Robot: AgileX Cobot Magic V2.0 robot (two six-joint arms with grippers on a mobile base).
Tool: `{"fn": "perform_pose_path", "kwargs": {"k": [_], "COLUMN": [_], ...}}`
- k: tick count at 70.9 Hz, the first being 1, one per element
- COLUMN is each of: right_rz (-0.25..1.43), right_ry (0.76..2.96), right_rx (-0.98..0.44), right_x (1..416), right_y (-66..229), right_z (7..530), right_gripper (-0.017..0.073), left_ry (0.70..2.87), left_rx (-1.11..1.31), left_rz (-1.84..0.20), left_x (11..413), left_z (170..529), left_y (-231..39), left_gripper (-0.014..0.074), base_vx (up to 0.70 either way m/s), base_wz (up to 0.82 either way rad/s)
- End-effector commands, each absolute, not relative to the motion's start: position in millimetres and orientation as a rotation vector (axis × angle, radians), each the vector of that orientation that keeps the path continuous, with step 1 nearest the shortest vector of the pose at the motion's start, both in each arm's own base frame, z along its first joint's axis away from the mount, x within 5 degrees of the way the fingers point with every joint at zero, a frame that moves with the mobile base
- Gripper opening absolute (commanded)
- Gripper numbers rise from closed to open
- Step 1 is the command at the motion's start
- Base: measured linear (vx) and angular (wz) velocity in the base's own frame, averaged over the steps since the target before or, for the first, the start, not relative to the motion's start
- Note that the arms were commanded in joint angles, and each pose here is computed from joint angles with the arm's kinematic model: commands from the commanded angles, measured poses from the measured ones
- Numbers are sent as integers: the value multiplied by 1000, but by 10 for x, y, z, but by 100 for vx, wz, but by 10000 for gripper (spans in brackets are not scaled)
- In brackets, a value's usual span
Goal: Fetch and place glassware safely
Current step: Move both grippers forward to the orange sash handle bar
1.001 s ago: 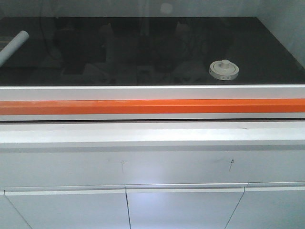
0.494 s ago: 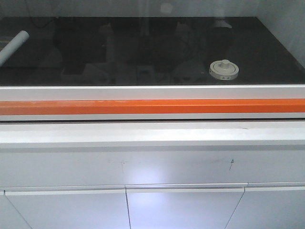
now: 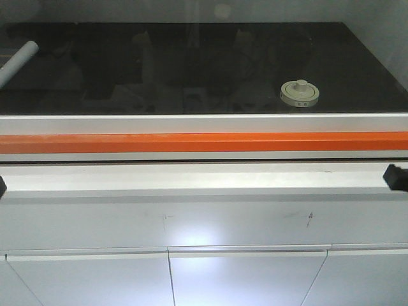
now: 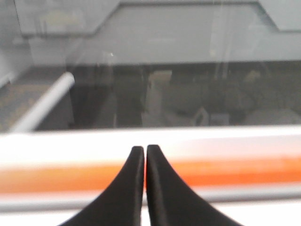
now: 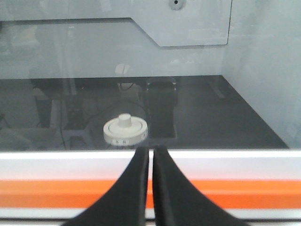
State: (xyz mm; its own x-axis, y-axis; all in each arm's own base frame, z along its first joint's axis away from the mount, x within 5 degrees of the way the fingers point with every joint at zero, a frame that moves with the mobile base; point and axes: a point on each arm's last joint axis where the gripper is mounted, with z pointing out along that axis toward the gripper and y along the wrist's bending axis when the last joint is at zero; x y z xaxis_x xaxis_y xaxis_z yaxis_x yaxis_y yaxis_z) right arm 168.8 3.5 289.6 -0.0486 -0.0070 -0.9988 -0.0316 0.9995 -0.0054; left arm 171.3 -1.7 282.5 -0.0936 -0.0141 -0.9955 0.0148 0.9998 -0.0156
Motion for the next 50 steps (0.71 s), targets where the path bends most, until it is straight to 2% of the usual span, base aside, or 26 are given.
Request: {"fn": "perform_pose_path", "kwargs": {"k": [1, 15, 39, 50], "right_rz": [30, 52, 71, 44], "right_ry": [1470, 1423, 1514, 1530], "right_rx": [-38, -49, -81, -155], "right_x": [1617, 1560, 1841, 1953], "right_y": [43, 62, 92, 121], "right_z": [2860, 2491, 2166, 2041], "right_gripper": [-3, -3, -3, -3], "left_ry": [1530, 1484, 1519, 1502], "left_rx": [-19, 48, 48, 49], "left_rz": [-61, -51, -69, -78], "left_x": [1665, 1596, 1816, 1895], "left_z": [2802, 2599, 2424, 2377], "left_y": [-25, -60, -70, -76], "left_gripper": [-7, -7, -7, -7], "base_vx": [0, 0, 0, 0], "base_wz": [0, 0, 0, 0]}}
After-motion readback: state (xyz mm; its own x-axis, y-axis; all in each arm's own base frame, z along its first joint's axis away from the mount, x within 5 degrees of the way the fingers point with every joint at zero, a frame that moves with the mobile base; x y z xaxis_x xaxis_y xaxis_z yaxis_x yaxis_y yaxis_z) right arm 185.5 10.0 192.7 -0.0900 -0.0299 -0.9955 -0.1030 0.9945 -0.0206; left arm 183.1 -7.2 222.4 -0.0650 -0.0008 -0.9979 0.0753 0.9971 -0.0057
